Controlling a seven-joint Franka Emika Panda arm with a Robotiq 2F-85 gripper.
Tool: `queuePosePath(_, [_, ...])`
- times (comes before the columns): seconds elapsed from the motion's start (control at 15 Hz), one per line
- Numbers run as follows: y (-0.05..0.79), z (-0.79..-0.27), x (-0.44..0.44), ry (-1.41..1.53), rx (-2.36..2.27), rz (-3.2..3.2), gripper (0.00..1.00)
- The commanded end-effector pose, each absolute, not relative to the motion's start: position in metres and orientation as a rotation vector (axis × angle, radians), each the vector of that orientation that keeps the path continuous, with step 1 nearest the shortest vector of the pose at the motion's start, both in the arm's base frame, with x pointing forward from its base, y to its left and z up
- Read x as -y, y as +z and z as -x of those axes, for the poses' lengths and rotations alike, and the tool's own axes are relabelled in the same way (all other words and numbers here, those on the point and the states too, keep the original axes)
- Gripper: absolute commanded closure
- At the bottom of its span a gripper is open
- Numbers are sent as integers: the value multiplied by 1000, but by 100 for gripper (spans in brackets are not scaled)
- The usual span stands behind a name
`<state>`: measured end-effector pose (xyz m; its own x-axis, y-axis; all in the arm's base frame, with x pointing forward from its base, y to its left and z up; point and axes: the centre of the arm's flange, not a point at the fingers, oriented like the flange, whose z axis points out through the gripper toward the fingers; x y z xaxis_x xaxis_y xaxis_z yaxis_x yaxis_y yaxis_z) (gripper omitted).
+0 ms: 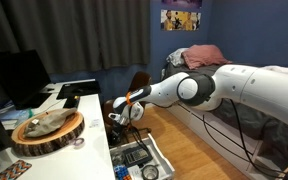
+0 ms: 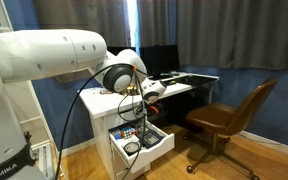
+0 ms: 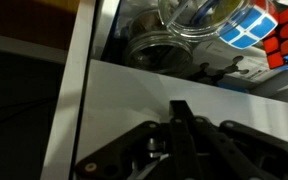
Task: Close the top opened drawer of the cabinet
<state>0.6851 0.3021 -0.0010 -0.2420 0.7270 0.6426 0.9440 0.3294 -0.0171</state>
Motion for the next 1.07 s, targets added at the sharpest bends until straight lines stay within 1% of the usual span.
queuePosePath(0.0, [-18, -708, -338, -477, 2013, 1443, 100])
queuePosePath(0.2, [-4, -707, -321, -381, 1951, 1670, 100])
queuePosePath(0.47, [28, -694, -304, -259, 1832, 1917, 100])
queuePosePath(0.53, [35, -693, -297, -229, 1803, 1977, 97])
queuePosePath(0.6, [42, -694, -290, -193, 1765, 2026, 73])
queuePosePath(0.73, [54, -696, -277, -131, 1685, 2126, 69])
queuePosePath(0.93, [74, -688, -260, 13, 1577, 2227, 50])
queuePosePath(1.0, [79, -684, -256, 56, 1539, 2266, 42])
